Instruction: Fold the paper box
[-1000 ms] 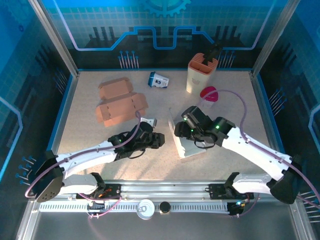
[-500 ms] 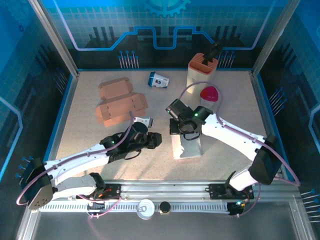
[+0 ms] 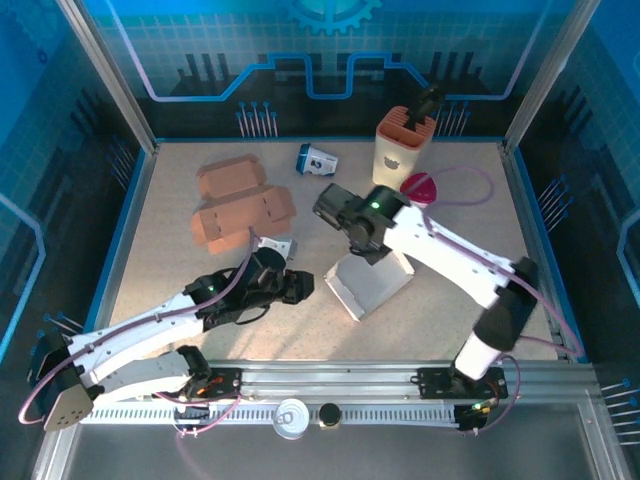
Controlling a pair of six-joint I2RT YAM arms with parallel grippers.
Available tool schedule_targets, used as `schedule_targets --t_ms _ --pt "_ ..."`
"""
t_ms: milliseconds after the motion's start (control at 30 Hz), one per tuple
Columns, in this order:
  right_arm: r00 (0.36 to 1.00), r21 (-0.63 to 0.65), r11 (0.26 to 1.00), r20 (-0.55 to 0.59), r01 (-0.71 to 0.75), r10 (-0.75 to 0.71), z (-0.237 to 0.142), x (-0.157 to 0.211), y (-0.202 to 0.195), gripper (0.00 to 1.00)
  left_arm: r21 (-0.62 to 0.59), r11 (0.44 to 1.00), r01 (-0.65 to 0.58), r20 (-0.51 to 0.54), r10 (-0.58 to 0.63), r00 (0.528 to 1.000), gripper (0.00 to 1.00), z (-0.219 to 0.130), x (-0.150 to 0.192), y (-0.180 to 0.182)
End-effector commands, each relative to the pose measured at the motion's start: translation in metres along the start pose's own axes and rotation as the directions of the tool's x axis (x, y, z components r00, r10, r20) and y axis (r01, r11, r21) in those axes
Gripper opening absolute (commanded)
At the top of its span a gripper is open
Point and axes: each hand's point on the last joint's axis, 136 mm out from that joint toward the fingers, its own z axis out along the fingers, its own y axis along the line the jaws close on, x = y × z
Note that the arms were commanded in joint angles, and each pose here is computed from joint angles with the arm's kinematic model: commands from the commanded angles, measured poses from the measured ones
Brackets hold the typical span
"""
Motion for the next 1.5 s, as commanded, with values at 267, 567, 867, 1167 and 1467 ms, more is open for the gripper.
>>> schedule_targets --t_ms 267,567,867,1167,1467 --pt "0.988 0.100 0.983 0.044 -0.153 0.149 0.027 0.004 0.004 0.22 -0.061 0.993 -0.097 -0.052 0.094 0.994 0.53 0.010 0.002 0.012" --pt "0.985 -0.164 0.977 0.126 0.134 -0.114 -0.003 -0.038 0.012 0.49 -0.029 0.987 0.158 -0.019 -0.158 0.987 0.49 0.005 0.025 0.004" --pt "0.780 -0.451 0.637 0.326 0.625 -0.534 0.018 -0.086 -0.044 0.51 -0.008 0.905 0.425 -0.019 -0.426 0.905 0.39 0.035 0.080 -0.031" --pt "0.784 -0.521 0.623 0.159 0.583 -0.601 0.070 -0.079 -0.071 0.46 -0.115 0.830 0.547 0.086 -0.540 0.837 0.46 0.077 0.078 -0.027" --pt "0.789 -0.548 0.625 0.108 0.555 -0.605 0.085 -0.067 -0.069 0.46 -0.141 0.786 0.602 0.063 -0.600 0.797 0.40 0.115 0.077 -0.027"
